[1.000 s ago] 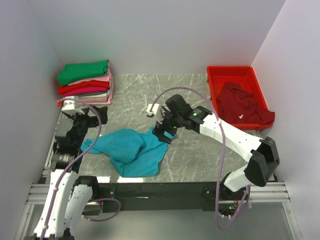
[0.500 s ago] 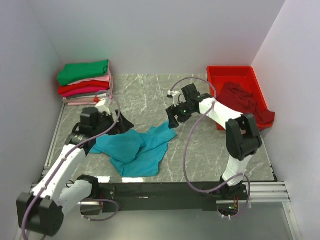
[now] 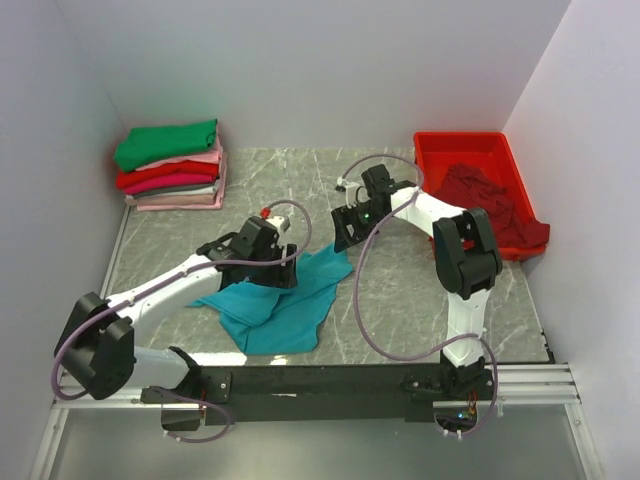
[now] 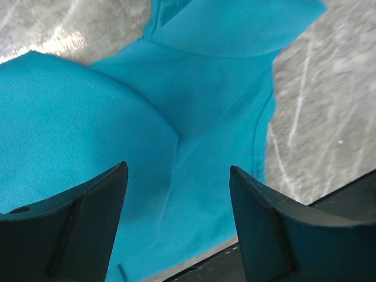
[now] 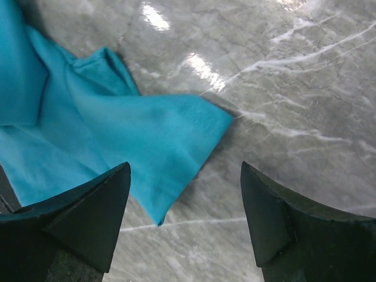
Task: Fold and stack the t-shirts
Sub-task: Flatten the tshirt out
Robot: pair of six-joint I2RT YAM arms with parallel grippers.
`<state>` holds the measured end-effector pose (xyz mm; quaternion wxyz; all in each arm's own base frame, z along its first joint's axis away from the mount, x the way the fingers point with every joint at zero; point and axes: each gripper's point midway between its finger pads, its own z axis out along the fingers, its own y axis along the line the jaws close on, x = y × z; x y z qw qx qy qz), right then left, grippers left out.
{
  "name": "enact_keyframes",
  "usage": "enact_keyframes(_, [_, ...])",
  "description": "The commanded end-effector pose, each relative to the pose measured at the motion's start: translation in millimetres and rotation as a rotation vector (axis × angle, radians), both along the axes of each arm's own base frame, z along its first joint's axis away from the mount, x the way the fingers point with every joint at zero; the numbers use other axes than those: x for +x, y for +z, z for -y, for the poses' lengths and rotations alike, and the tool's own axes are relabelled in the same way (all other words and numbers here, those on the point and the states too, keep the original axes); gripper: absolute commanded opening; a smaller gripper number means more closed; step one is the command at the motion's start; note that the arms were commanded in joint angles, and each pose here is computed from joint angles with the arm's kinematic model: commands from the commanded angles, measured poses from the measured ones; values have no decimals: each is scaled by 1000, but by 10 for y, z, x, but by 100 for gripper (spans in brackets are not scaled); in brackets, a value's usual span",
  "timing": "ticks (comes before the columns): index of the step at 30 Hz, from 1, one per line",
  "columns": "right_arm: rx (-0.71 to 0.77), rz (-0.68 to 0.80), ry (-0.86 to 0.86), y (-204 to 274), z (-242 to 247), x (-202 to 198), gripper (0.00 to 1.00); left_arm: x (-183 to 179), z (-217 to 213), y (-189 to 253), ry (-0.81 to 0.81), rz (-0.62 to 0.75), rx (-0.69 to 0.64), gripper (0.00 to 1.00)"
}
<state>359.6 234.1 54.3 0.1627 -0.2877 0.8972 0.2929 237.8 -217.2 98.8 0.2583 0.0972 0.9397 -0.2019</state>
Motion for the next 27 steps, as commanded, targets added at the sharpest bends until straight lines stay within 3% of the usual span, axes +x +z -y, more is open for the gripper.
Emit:
enact_keyframes(1, [7,-6,-24,41,-43,108,81,65,-10,36,0,33,66,75])
enact_keyframes(10, [17,-84,-20,-101,-92,71,73,31,-79,-213,10,7,216,73])
enact_keyframes(16, [18,-110,-23,-132,-105,61,63,58,-139,-272,28,14,291,65])
enact_keyframes(19, [20,-118,-25,-142,-112,60,54,62,-151,-300,31,18,322,55])
enact_keyframes(22, [29,-115,-23,-104,-126,66,40,98,-174,-280,48,38,345,34])
enact_keyframes(23, [33,-111,-25,-94,-127,78,31,105,-182,-278,53,43,350,20])
enact_keyframes(24, [38,-109,-22,-75,-132,73,27,123,-184,-238,59,57,348,12])
enact_keyframes(26, [44,-98,-13,-22,-142,70,16,144,-182,-172,73,73,337,1])
enact_keyframes(27, [45,-92,-12,1,-138,82,13,166,-196,-87,86,97,325,1])
